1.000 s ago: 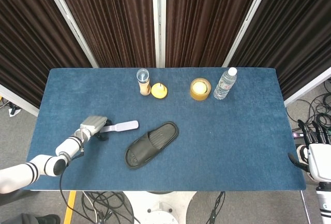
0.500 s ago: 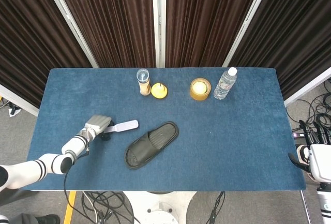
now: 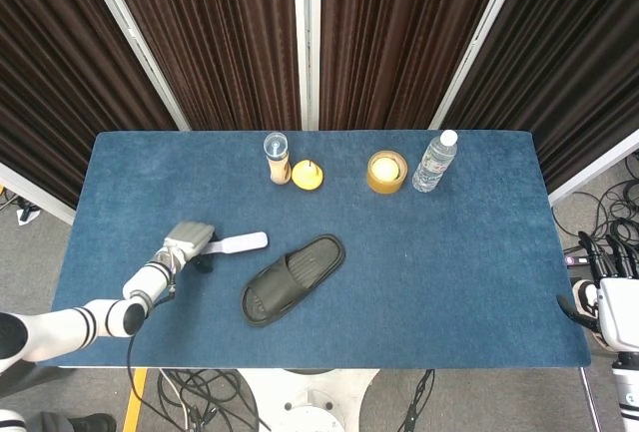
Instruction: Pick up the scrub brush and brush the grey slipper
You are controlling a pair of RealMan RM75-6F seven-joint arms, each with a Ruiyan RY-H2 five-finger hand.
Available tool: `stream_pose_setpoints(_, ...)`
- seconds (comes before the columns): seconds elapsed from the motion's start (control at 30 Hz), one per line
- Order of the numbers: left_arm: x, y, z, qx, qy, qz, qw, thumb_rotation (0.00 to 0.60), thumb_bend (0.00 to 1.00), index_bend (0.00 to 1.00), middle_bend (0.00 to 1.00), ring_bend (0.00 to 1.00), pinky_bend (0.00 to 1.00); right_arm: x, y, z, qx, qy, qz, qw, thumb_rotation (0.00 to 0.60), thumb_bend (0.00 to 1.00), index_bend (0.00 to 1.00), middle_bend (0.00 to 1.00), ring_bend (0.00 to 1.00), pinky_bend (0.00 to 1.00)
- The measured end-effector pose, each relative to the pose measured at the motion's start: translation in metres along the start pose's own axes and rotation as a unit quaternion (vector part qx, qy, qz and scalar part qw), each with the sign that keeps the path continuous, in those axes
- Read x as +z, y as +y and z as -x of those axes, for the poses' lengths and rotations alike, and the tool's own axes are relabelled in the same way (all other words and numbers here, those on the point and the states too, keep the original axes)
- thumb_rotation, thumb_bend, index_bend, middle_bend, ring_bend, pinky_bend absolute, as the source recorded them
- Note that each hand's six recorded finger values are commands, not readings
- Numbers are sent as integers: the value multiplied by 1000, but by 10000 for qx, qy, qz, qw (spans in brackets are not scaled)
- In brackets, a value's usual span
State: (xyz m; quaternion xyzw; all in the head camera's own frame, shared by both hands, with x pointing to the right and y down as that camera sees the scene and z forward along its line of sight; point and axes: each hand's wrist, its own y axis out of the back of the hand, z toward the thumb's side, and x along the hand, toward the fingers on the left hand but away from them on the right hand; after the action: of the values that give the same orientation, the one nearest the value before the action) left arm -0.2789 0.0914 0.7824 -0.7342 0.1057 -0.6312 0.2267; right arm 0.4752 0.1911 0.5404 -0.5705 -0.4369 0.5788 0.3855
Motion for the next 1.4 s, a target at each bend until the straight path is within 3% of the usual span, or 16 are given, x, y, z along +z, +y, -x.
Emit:
stream_pose_setpoints(0.43, -3, -2, -2, 54, 126, -193, 9997, 600, 157, 720, 788, 707, 878, 1, 0, 0, 19, -17, 19, 10000, 600, 113, 36, 190, 30, 76)
stream_pose_setpoints(0.6, -2, 3, -4, 186, 158, -150, 9996, 600, 156, 801, 878, 800, 991, 0, 1, -1, 12, -32, 9, 10000, 600, 113, 36, 190, 30, 76)
stream_pose_setpoints(0.9, -3, 12, -2, 420, 169, 235, 9987, 600, 158, 851, 924, 839, 1000, 1, 1, -1, 15, -41, -6, 10000, 600, 114, 36, 192, 30, 76)
stream_pose_setpoints(1.0, -3, 14, -4, 476, 174, 394, 9979, 600, 246, 880, 945, 854, 1000, 1, 1, -2, 24, -54, -11, 10000, 600, 115, 36, 192, 30, 76)
stream_pose_setpoints(1.1, -3, 15, -6, 556, 160, 600, 9965, 600, 484, 932, 980, 885, 1000, 0, 1, -2, 36, -76, -22, 10000, 600, 113, 36, 193, 30, 76)
stream_pose_setpoints(1.17, -4, 15, -6, 618, 136, 666, 9958, 600, 567, 968, 995, 910, 1000, 0, 1, -2, 33, -85, -24, 10000, 600, 114, 36, 194, 30, 76)
stream_pose_setpoints(1.4, -7, 20, -4, 1295, -14, 955, 9870, 600, 678, 1000, 1000, 998, 1000, 3, -2, -1, 91, -54, -13, 9999, 600, 114, 36, 195, 30, 76)
